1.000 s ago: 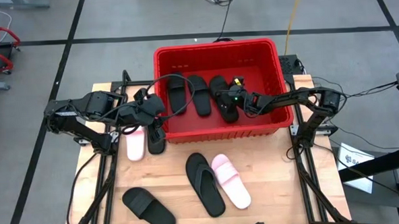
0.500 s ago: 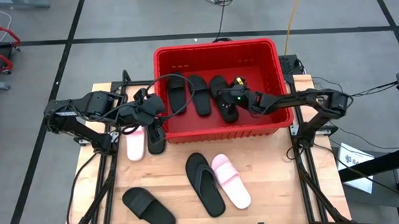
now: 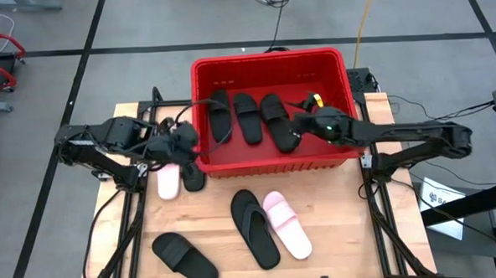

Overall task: Pick and place slides into bin
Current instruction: Put the black slide into the red bin

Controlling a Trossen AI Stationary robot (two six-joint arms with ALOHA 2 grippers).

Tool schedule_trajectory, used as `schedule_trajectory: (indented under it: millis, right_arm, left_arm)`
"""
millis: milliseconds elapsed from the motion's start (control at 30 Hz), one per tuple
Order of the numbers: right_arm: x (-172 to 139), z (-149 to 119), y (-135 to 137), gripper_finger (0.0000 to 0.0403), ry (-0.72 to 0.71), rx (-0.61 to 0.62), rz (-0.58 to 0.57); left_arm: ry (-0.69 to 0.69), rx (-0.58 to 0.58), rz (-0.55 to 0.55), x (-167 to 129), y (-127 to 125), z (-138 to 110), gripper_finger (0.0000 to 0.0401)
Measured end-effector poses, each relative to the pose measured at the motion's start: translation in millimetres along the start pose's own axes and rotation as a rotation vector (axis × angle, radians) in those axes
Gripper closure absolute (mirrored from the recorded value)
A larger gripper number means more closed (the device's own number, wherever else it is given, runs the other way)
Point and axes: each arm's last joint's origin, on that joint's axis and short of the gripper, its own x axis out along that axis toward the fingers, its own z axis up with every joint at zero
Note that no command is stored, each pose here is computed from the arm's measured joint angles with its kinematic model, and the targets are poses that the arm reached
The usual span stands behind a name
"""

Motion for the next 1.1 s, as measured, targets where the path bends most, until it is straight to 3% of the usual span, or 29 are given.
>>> schedule_trajectory:
  millis: [133,267,400,567,800,1100]
  right_arm:
    - [-30,18,-2,0.0187,-0.128,0.029,0.027]
    - [-55,31,0,0.0192,-0.229,0.048,0.069]
    - [-71,38,3,0.0192,-0.297,0.057,0.113]
    - [-81,42,10,0.0192,-0.335,0.054,0.155]
    - [-87,45,16,0.0193,-0.359,0.048,0.191]
    - [-88,46,17,0.0193,-0.364,0.047,0.199]
  left_arm:
    - [0.098,-0.061,0.013,-3,-12,-16,0.0272]
    - [0.198,-0.174,-0.07,-6,-28,-32,0.0272]
    - [0.334,-0.231,-0.087,0,-43,-56,0.0272]
    - [0.488,-0.271,-0.061,17,-57,-89,0.0272]
    - [0.549,-0.371,-0.189,50,-74,-121,0.0272]
    - [0.623,-0.39,-0.194,87,-80,-164,0.0272]
